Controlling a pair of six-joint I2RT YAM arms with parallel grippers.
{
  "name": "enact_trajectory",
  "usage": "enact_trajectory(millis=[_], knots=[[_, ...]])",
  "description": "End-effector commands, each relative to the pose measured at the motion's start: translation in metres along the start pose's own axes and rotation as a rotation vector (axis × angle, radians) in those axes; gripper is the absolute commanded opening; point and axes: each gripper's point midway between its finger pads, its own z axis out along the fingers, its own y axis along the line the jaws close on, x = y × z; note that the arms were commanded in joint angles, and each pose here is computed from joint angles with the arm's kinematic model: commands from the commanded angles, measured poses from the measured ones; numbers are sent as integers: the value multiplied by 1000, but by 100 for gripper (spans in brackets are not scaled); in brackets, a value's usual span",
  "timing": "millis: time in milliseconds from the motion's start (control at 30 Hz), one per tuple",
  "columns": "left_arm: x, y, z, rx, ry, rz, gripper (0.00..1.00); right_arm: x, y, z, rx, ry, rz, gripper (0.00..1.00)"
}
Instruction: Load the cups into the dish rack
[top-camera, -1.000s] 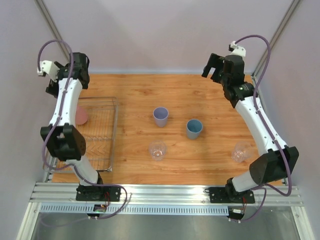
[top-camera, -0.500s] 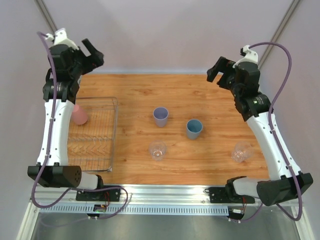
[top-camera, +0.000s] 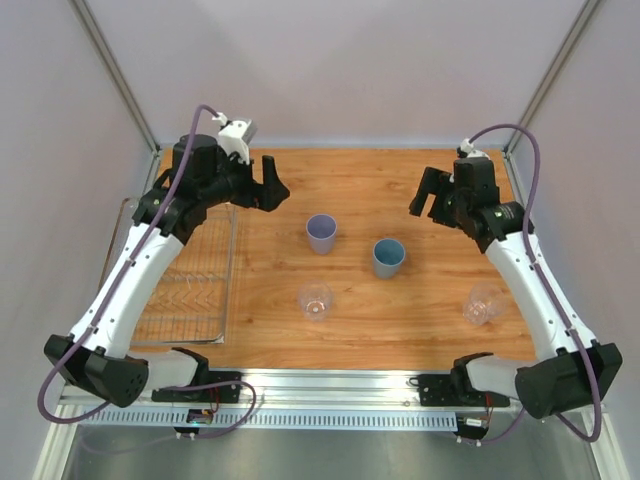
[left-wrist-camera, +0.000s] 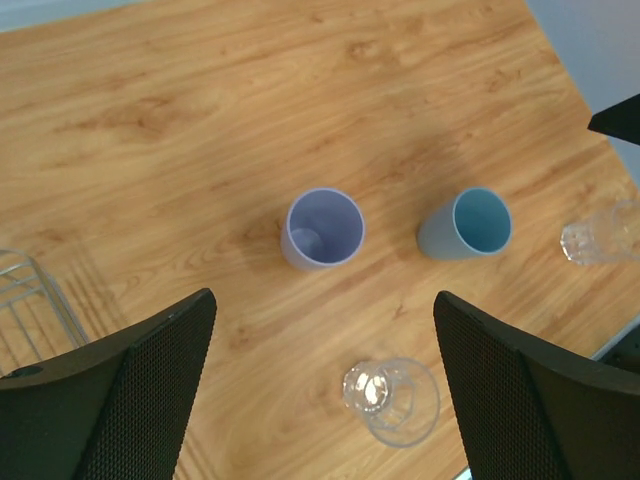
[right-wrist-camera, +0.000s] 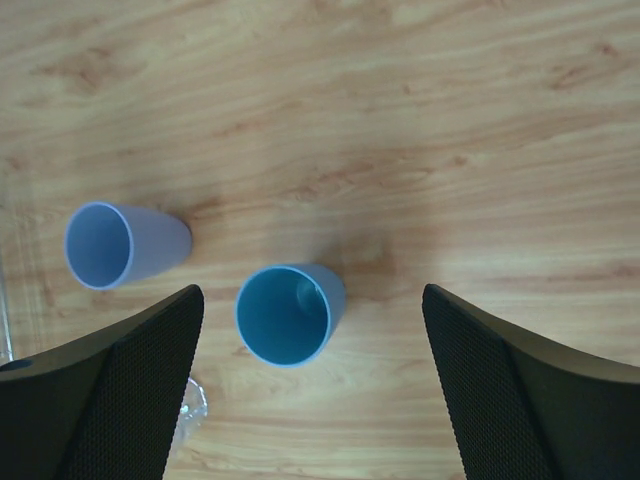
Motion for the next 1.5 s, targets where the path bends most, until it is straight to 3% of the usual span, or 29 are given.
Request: enact_trajectory(millis=[0,133,700,833,933,1000,1133,1233,1267,1467], knots=[[14,-2,-4,-24,45,43,98,32,-3,4,7,104,-3,92],[37,7,-2,-62,76,5,98,72,-14,23,47,226,-11,77],[54,22,-12,-147,64,-20,98,136,-26,83,165,397,-124,50],[53,19,-12,-133,60,-27,98,141,-26,90,151,390,-113,28],[49,16,-15,-124,57,-31,98,135,-17,92,131,373,-102,21],[45,13,-19,-120,42,-29,98,132,-13,90,131,366,-109,1],[25,3,-27,-94,-1,-56,98,93,3,74,107,277,-91,1],[5,-12,-25,-58,-35,-194,98,40,32,43,-12,97,-28,0],[-2,-19,-26,-39,-48,-303,99,14,44,25,-73,0,3,1],[-72,-52,-43,113,-275,-639,100,-77,118,-44,-430,-287,100,1]])
